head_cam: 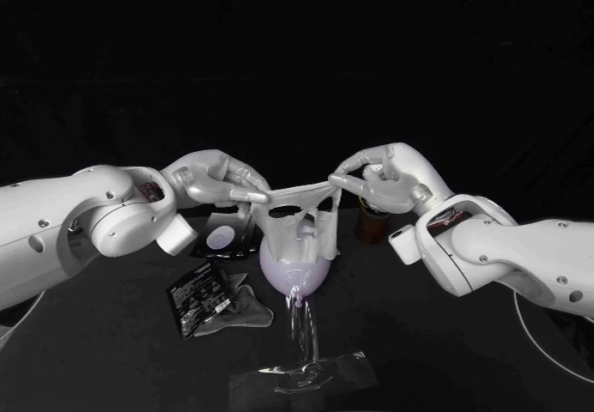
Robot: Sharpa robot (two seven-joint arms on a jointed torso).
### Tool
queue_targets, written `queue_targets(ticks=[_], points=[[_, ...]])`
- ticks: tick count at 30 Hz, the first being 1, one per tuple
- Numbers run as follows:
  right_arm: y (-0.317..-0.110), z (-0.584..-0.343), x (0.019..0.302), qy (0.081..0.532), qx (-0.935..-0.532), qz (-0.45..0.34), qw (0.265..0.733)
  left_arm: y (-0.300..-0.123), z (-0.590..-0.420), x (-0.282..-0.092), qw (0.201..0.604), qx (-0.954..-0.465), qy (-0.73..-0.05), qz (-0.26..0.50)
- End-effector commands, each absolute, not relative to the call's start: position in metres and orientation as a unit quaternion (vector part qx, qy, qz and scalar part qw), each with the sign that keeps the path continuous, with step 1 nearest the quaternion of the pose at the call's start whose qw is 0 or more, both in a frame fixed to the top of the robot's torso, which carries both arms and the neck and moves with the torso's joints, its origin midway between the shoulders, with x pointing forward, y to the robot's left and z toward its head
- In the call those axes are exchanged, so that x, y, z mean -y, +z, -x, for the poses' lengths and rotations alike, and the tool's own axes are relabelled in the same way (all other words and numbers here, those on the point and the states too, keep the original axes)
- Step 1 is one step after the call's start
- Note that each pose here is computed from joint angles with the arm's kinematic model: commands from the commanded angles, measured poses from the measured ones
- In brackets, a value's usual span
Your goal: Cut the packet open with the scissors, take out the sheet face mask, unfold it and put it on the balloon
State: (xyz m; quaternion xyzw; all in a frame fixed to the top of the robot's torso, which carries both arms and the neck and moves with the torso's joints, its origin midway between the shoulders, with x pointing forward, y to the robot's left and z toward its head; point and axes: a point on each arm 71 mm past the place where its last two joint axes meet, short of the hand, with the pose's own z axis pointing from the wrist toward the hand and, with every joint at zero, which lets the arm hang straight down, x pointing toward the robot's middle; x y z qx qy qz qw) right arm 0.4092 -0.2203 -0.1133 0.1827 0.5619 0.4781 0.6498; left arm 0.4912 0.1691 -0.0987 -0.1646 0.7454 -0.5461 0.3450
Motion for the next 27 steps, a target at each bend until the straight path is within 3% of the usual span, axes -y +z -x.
queue_targets(ticks=[1,27], points=[[-0.109,-0.402,0.22,0.484,-0.551,-0.171,0.658,-0.095,-0.486,-0.17,0.353,-0.736,-0.551,0.174],[-0.112,-0.366,0.219,0.499,-0.566,-0.173,0.633,-0.086,-0.446,-0.181,0.349,-0.728,-0.563,0.174]])
